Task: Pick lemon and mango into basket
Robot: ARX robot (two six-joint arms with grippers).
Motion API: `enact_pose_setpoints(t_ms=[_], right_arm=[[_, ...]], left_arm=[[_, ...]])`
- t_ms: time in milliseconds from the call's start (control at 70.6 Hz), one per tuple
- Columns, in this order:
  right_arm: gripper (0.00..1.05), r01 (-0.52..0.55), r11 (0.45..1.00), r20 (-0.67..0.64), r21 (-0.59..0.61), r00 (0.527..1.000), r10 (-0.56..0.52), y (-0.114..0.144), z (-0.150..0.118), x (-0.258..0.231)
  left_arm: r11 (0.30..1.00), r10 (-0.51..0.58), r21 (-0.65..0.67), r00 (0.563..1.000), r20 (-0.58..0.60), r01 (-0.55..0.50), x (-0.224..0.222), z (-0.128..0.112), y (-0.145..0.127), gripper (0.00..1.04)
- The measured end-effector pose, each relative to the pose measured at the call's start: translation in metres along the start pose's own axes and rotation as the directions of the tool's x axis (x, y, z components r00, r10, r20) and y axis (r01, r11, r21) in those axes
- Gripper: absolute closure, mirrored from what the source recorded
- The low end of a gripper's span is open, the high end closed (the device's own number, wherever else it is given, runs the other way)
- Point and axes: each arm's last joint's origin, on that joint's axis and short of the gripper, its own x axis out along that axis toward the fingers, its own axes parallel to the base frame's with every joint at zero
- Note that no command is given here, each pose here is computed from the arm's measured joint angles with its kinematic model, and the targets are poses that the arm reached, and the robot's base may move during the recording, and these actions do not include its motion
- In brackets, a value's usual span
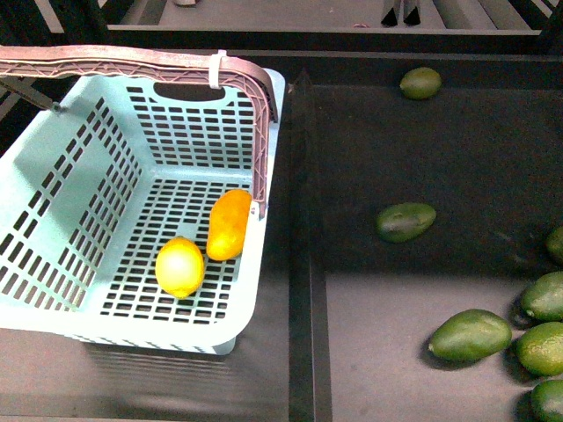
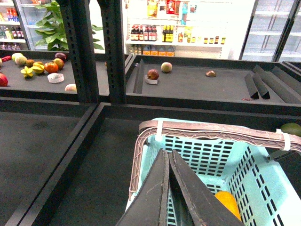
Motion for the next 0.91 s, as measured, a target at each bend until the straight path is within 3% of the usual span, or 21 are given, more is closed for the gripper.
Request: enact_pose_setpoints(t_ms=[906], right_arm=[[0.09,0.000,1.000,0.000,0.000,1.000,0.000,0.000,0.000,0.000]], left_arm=[[1.000,0.001,0.000,1.000,-0.002,-0.001,-0.027,-0.002,0.000,1.01]])
